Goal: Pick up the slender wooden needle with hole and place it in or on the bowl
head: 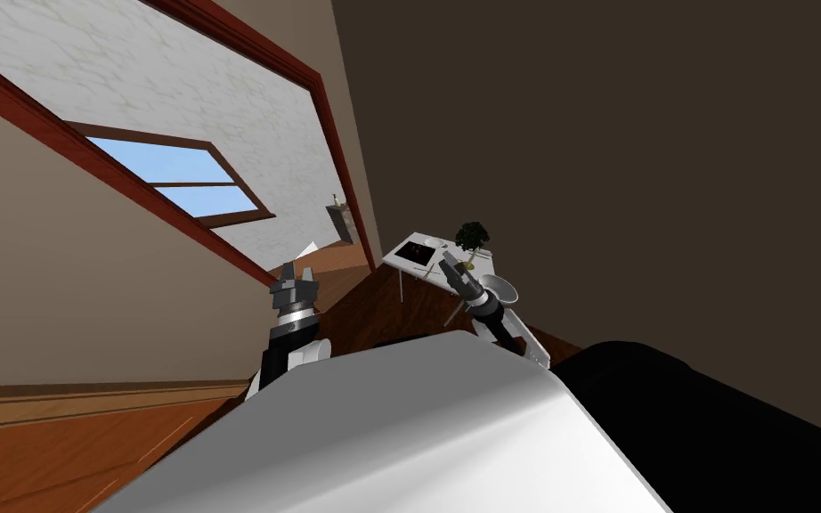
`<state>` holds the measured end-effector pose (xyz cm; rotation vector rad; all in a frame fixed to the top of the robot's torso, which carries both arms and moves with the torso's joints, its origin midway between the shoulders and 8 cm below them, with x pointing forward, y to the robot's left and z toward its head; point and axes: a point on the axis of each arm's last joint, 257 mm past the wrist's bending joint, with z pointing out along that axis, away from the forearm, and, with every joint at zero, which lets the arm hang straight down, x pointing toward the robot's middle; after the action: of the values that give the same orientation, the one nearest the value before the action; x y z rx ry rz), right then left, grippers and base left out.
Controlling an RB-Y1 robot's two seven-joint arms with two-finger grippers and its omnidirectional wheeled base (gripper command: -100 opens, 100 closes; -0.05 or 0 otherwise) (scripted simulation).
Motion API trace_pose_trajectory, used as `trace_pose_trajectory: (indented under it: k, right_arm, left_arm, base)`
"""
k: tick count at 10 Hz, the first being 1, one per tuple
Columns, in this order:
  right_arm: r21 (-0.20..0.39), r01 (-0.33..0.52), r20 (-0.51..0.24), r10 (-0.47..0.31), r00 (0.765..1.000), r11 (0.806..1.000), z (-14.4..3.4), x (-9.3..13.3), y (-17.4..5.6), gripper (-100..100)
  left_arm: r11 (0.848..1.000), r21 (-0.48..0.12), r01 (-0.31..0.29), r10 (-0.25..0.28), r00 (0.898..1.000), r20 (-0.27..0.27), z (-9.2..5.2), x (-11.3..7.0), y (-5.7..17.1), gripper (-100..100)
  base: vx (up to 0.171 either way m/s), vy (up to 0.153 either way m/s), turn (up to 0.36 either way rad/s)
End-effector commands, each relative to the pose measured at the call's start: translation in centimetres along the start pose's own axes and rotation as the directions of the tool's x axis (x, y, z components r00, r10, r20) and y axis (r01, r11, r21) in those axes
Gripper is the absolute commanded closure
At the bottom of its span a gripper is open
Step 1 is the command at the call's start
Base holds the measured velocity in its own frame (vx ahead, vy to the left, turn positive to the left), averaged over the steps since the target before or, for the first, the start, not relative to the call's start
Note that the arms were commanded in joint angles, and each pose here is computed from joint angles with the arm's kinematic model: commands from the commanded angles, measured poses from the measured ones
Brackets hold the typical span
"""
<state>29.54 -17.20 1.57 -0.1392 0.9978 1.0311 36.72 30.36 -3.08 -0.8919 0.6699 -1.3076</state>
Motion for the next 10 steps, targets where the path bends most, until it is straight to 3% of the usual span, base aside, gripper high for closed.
trace_pose_trajectory:
  k: [1, 5, 9, 10]
  right_arm:
    - [-0.016, 0.032, -0.039, -0.033, 0.999, 0.999, -0.1, 0.8, 0.2, -100]
    - [-0.084, 0.123, -0.171, -0.136, 0.976, 0.989, -0.7, 3.1, 1.3, -100]
    - [-0.166, 0.198, -0.301, -0.241, 0.923, 0.966, -2.0, 5.8, 2.0, -100]
    - [-0.202, 0.207, -0.347, -0.268, 0.899, 0.957, -2.6, 6.7, 2.2, -100]
  left_arm:
    - [1.0, 0.0, 0.0, 0.0, 1.0, 0.0, 0.0, 0.0, 0.0, 0]
    - [1.0, 0.0, 0.0, 0.0, 1.0, 0.0, 0.0, 0.0, 0.0, 0]
    - [1.0, 0.0, 0.0, 0.0, 1.0, 0.0, 0.0, 0.0, 0.0, 0]
    - [1.0, 0.0, 0.0, 0.0, 1.0, 0.0, 0.0, 0.0, 0.0, 0]
  base:
    - [0.017, -0.035, 0.133]
    - [0.013, -0.039, 0.177]
    - [0.012, -0.036, 0.185]
    - [0.017, -0.035, 0.301]
